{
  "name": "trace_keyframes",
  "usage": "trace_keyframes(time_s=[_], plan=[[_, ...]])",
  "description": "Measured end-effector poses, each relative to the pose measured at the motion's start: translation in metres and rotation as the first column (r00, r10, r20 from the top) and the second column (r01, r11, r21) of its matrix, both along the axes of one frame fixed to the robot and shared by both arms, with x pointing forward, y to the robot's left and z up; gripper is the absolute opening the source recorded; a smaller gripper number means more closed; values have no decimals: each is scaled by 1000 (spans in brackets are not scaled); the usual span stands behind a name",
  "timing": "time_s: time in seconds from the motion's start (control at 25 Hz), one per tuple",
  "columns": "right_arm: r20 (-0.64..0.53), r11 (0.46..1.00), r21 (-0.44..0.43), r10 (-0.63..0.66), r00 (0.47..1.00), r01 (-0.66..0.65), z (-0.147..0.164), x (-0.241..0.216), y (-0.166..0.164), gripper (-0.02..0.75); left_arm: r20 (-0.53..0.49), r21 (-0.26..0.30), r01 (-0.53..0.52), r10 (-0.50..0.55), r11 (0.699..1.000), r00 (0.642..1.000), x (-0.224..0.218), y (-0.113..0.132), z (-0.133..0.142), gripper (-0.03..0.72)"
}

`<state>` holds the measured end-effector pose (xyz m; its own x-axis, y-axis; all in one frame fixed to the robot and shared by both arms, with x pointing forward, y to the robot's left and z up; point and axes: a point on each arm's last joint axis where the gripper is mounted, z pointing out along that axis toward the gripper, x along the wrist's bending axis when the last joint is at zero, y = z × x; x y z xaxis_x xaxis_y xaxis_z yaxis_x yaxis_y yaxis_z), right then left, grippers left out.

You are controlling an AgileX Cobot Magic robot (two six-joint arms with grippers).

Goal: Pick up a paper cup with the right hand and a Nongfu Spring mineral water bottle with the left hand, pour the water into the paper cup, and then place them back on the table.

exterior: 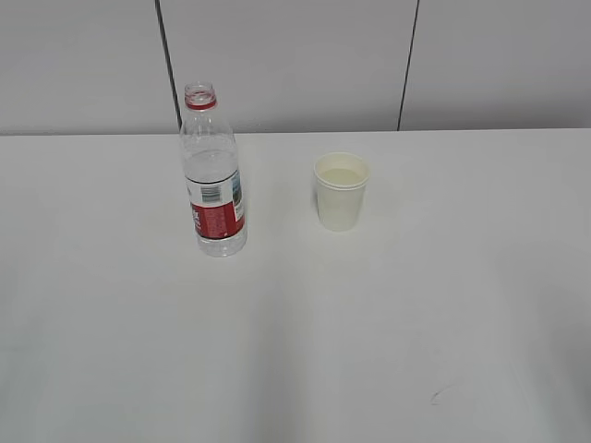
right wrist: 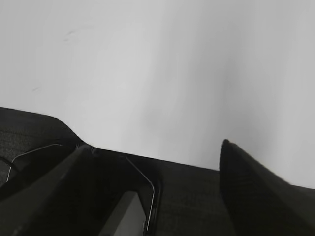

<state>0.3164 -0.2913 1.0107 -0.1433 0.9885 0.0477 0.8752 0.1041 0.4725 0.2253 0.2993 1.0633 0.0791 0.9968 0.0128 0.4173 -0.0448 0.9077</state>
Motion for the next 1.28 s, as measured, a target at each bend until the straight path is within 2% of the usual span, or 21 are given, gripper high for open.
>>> trace_keyframes(time_s=[0.24, 0.4, 0.72, 1.28], plan=[[164, 1000, -12, 3, 986, -1, 11, -19, 2, 584, 0, 0, 0, 0, 1000, 1000, 0, 0, 0, 529], [290, 1000, -21, 5, 957, 1, 17, -36, 3, 583, 0, 0, 0, 0, 1000, 1000, 0, 0, 0, 529], [528, 999, -42, 17, 849, 6, 23, -73, 6, 583, 0, 0, 0, 0, 1000, 1000, 0, 0, 0, 529], [538, 999, -44, 21, 843, 3, 22, -77, 6, 583, 0, -1, 1, -1, 1000, 1000, 0, 0, 0, 529]])
